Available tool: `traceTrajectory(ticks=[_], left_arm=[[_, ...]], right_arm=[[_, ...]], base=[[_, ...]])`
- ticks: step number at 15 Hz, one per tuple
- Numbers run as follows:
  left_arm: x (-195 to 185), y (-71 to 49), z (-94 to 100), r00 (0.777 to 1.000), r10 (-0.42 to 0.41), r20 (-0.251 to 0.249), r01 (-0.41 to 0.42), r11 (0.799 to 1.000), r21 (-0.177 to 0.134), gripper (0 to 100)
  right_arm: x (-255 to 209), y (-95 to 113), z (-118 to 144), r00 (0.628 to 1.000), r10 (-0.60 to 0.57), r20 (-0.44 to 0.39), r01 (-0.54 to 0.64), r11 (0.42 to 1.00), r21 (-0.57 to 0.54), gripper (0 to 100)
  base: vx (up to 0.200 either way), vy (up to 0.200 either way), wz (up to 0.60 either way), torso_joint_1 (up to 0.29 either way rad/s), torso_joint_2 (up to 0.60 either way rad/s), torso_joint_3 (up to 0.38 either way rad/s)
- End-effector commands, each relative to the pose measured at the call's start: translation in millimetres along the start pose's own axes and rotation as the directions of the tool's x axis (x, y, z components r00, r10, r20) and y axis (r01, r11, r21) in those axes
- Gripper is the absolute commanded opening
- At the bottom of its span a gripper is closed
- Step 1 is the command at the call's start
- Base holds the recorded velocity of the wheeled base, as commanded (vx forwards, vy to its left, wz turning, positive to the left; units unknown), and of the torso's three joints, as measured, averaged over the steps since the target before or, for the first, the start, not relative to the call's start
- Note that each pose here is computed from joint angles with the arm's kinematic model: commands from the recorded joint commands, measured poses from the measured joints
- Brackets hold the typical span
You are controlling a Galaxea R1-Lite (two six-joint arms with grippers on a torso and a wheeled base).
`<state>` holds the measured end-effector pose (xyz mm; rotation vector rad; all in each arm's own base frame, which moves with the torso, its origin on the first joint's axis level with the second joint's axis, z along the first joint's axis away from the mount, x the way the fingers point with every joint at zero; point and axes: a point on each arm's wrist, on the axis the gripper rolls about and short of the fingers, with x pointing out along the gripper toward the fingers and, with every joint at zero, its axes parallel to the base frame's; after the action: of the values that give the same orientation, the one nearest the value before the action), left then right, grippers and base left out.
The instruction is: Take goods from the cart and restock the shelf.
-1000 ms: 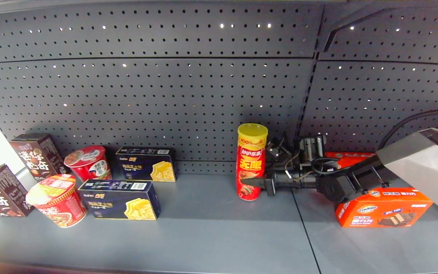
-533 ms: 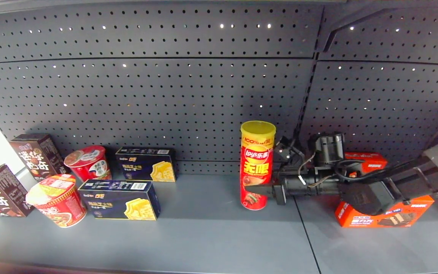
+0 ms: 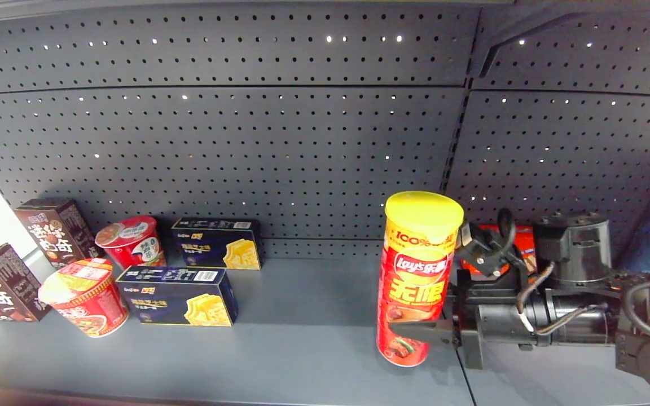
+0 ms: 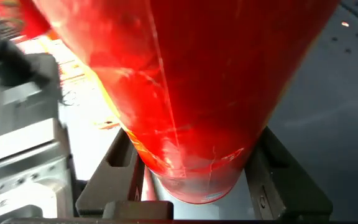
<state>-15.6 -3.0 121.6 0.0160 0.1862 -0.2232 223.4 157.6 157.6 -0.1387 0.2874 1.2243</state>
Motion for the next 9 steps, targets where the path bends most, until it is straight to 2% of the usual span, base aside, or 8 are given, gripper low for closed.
traceTrajectory(ticks=[1,6,9], left_arm=[[0.2,0.0,-2.6,1.000,-0.001,-0.003,0.001,1.000,0.000,0],[0.0,0.0,-2.2,1.000,0.000,-0.001,0.000,1.000,0.000,0],[-0.1,0.0,-1.8,1.000,0.000,0.000,0.000,1.000,0.001,0]], right_arm=[[-10.8,16.3,-4.9,0.999,0.015,0.029,-0.015,1.000,-0.028,0],[-15.2,24.0,-32.7,1.000,0.012,-0.017,-0.012,1.000,0.007,0],[-7.6,17.8,-40.2,0.999,0.012,-0.048,-0.011,0.999,0.030,0]], base=[[0.000,0.000,0.00,0.000,0.00,0.000],[0.000,0.000,0.00,0.000,0.00,0.000],[0.000,0.000,0.00,0.000,0.00,0.000]])
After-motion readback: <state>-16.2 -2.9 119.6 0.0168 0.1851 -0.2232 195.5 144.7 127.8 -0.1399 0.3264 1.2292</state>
